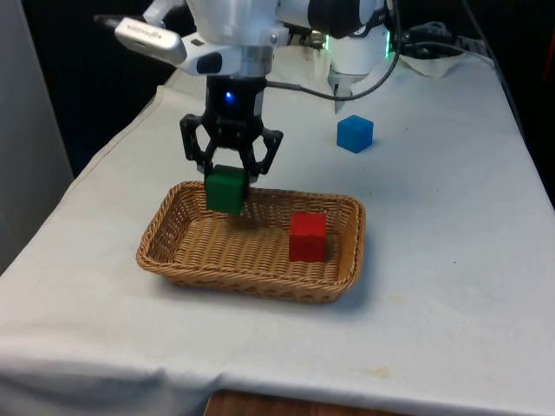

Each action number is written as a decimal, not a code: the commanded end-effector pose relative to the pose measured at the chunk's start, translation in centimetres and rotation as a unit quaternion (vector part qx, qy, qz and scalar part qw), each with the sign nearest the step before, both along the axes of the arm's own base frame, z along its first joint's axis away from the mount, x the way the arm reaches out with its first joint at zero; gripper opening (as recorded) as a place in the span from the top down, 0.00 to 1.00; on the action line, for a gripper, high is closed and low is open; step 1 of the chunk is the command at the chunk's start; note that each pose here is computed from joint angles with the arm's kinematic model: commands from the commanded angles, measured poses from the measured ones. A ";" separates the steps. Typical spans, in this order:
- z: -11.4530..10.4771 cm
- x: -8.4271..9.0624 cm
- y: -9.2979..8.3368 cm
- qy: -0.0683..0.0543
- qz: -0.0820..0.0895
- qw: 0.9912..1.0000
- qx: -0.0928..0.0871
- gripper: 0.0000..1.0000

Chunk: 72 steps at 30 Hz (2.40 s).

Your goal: Pick up exactly two blocks and place them into the basket.

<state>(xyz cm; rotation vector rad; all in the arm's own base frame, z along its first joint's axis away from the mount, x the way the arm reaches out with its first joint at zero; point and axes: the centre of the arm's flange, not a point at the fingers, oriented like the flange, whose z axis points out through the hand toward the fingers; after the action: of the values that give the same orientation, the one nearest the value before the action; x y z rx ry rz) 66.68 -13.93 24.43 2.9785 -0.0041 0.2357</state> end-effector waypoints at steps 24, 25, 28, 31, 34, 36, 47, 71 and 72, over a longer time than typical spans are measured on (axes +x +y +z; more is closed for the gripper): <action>-1.6 0.1 0.0 -0.008 -0.013 1.000 0.002 0.24; -1.6 0.1 0.0 -0.008 -0.013 1.000 0.002 0.14; -1.6 0.0 0.0 -0.004 -0.014 1.000 -0.002 0.00; -1.6 0.1 -0.1 -0.007 -0.013 1.000 0.002 0.00; -1.3 0.1 0.0 -0.007 -0.013 1.000 0.002 0.00; -0.5 0.2 0.0 -0.008 -0.015 1.000 0.000 0.00; 2.7 -0.9 1.1 -0.012 -0.013 1.000 0.012 0.00; 10.3 -7.2 3.9 -0.019 -0.003 1.000 0.022 0.00; 10.4 -7.3 3.9 -0.020 -0.001 0.999 0.027 0.00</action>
<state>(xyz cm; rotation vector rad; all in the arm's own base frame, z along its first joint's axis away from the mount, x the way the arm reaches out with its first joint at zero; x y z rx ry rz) 59.40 -9.99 34.86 3.0274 -0.0197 0.3007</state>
